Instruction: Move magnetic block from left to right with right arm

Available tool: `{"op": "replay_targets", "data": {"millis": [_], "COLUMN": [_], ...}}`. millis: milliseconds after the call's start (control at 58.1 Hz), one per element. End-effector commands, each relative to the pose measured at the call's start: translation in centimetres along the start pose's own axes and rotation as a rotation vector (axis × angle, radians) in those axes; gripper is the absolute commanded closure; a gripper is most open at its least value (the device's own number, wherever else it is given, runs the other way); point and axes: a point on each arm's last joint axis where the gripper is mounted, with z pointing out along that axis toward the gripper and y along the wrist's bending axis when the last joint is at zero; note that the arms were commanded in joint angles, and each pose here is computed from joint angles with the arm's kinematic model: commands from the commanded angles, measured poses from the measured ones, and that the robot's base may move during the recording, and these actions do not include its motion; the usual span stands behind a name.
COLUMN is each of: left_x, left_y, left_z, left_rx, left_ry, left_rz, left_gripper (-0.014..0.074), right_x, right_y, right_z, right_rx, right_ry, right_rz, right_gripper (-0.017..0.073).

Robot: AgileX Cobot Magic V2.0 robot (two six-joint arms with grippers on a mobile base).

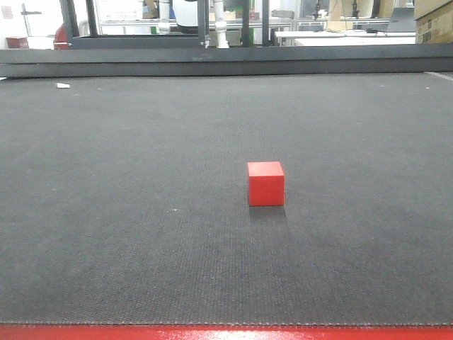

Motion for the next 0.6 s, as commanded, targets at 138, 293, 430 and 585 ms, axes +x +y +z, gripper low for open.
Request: {"op": "replay_targets", "data": {"millis": [138, 293, 430, 585], "left_x": [-0.57, -0.57, -0.57, -0.57], "left_y": [0.06, 0.06, 0.06, 0.06], "left_z": [-0.11, -0.11, -0.11, -0.11], "left_rx": [-0.005, -0.005, -0.005, -0.005], "left_ry": [-0.090, -0.090, -0.090, -0.090], "left_rz": [-0.010, -0.010, -0.010, -0.010], "left_gripper": [0.0720, 0.0720, 0.0720, 0.0720], "right_x": [-0.95, -0.95, -0.95, -0.94], "right_y": [-0.10, -0.10, -0.10, -0.10], "right_z": [-0.21, -0.21, -0.21, -0.21], "right_rx": [0.014, 0.014, 0.015, 0.016], "right_ry": [-0.110, -0.110, -0.110, -0.109], "right_rz": [0.000, 0.000, -0.022, -0.044], "right_gripper": [0.0501, 0.0501, 0.0501, 0.0501]}}
